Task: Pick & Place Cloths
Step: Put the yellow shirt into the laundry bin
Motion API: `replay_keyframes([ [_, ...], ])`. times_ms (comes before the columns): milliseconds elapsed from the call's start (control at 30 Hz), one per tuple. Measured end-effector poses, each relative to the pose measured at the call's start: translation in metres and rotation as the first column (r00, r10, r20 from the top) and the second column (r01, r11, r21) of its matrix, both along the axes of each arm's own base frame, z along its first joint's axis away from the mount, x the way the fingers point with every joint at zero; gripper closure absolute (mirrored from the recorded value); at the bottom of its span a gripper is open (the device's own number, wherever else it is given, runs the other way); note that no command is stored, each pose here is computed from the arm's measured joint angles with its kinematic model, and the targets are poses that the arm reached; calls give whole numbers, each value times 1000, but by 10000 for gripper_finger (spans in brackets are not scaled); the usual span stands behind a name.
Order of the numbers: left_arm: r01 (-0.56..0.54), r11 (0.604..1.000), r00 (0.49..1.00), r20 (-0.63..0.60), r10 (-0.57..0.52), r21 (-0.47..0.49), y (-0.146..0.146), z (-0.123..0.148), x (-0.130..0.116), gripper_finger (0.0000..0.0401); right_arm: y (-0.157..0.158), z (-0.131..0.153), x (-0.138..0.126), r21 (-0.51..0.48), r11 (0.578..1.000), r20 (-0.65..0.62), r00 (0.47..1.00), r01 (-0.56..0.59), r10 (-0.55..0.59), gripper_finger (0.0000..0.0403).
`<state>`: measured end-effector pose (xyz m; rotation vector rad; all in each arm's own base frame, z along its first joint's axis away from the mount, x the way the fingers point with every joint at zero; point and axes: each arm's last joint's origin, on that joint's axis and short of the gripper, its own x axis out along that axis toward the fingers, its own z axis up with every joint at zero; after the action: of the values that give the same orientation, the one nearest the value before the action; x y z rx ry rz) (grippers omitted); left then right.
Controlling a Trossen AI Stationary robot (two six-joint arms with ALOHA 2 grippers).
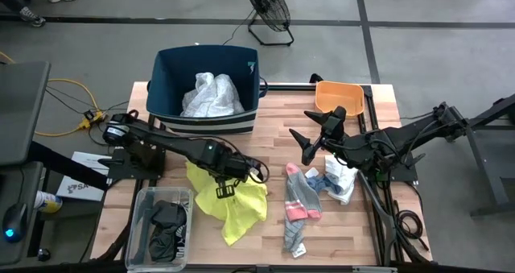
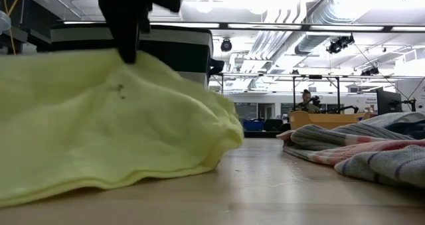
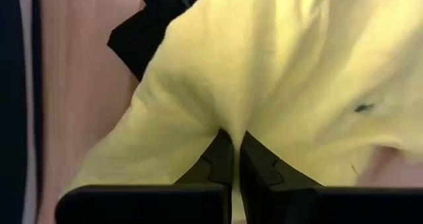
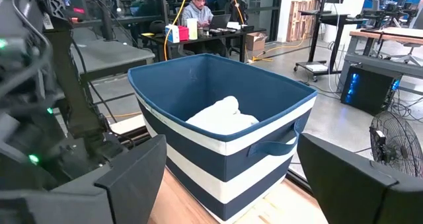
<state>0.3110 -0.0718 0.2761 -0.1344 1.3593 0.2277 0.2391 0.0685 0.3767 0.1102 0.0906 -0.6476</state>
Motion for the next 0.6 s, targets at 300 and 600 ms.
replay_keyframes([
  [300,48,993,999,-1,-49,108,-1,59,-11,401,0,0,0,2,1000,0,1000,-1,1,71],
  [600,97,986,984,134,-115,137,5,129,-24,401,1,0,0,6,1000,-2,1000,-23,23,71],
])
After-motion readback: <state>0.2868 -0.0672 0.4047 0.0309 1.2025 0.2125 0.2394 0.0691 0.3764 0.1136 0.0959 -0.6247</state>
